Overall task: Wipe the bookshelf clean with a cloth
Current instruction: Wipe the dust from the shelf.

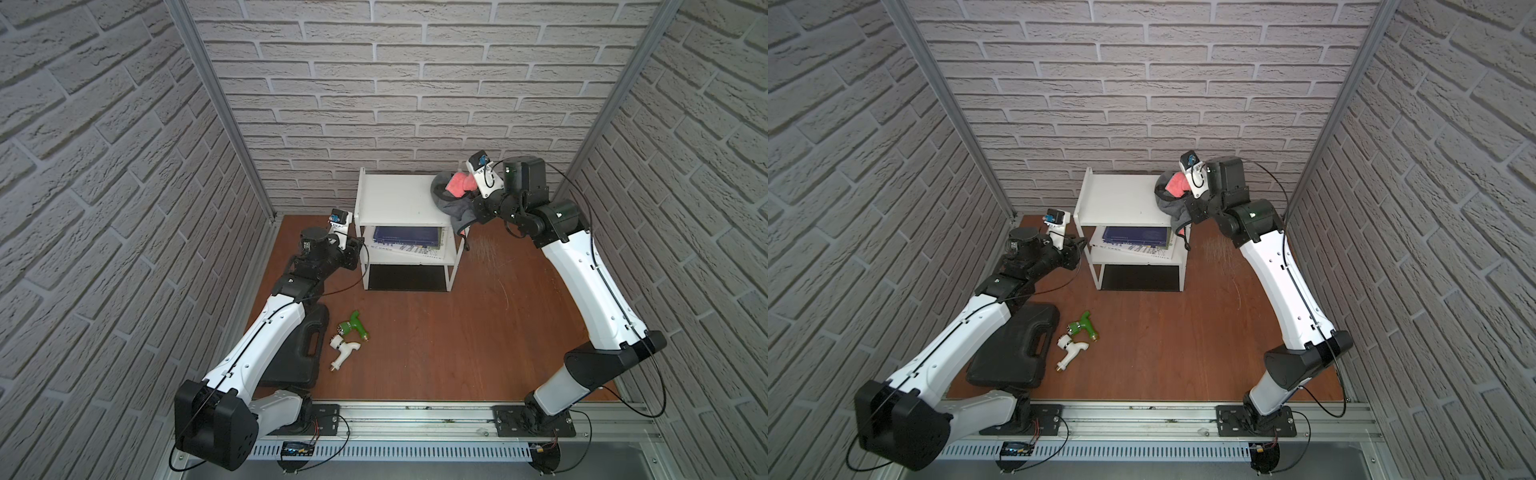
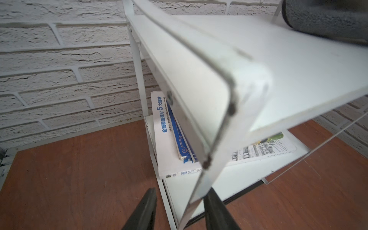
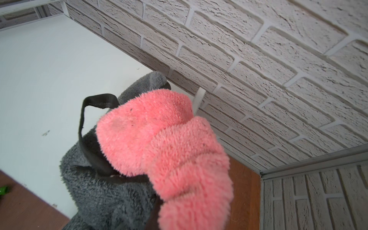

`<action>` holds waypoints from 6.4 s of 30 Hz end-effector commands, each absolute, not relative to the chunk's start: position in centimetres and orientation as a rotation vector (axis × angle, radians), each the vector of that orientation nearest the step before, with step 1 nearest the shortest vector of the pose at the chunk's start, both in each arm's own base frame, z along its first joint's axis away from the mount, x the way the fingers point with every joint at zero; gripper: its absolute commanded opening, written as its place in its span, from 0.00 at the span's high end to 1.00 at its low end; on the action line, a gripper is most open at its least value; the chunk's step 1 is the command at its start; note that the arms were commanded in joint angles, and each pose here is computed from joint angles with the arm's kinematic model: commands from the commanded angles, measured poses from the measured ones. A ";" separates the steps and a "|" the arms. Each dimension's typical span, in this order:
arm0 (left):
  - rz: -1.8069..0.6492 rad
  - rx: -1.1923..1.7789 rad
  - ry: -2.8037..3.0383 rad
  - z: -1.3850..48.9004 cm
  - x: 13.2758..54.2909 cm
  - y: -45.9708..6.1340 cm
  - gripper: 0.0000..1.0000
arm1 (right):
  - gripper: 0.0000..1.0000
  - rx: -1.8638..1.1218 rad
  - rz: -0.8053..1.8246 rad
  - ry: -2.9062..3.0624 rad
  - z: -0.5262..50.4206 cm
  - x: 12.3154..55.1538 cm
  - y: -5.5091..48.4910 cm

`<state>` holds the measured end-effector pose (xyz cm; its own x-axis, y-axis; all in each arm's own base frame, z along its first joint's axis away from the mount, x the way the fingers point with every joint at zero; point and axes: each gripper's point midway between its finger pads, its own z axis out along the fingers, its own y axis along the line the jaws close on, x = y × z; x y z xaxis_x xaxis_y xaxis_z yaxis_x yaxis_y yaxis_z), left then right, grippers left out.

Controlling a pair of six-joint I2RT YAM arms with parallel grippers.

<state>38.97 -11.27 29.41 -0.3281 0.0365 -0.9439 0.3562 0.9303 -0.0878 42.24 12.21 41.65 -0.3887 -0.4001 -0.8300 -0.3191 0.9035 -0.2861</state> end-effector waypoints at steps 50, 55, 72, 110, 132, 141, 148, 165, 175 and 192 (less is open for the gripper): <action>-0.287 0.385 1.794 30.3 40.8 -10.9 1.00 | 0.97 -0.262 0.224 1.791 43.2 43.2 13.4; -0.286 0.387 1.808 29.8 40.4 -10.8 1.00 | 0.97 -0.347 0.236 1.920 40.5 46.6 15.3; -0.322 0.316 1.844 29.5 40.1 -9.9 1.00 | 0.97 -0.508 0.191 1.990 36.1 41.0 13.7; -0.338 0.340 1.846 29.2 40.6 -9.8 1.00 | 0.97 -0.443 0.251 1.810 42.2 50.0 13.6; -0.315 0.309 1.858 29.1 40.4 -8.9 1.00 | 0.97 -0.292 0.149 1.906 41.6 52.5 6.7; -0.359 0.301 1.838 29.5 40.4 -9.5 1.00 | 0.97 -0.492 0.623 1.725 43.8 50.7 14.2; -0.355 0.296 1.842 29.3 40.4 -9.5 1.00 | 0.97 -0.225 0.279 1.886 40.0 53.4 8.4; -0.340 0.285 1.858 29.0 40.3 -9.2 1.00 | 0.97 -0.536 0.628 1.798 40.5 49.2 14.2; -0.336 0.262 1.839 29.5 39.7 -8.9 1.00 | 0.97 -0.532 0.468 1.734 41.4 36.6 11.6; -0.328 0.251 1.844 29.7 39.8 -8.6 1.00 | 0.97 -0.679 0.558 1.559 49.2 35.4 24.8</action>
<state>39.78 -11.27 29.43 -0.2643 0.0702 -0.9619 0.4465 0.8930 -0.0575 31.90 25.17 49.55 -0.0390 -0.0597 -0.9975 -0.8195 0.5731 -0.0023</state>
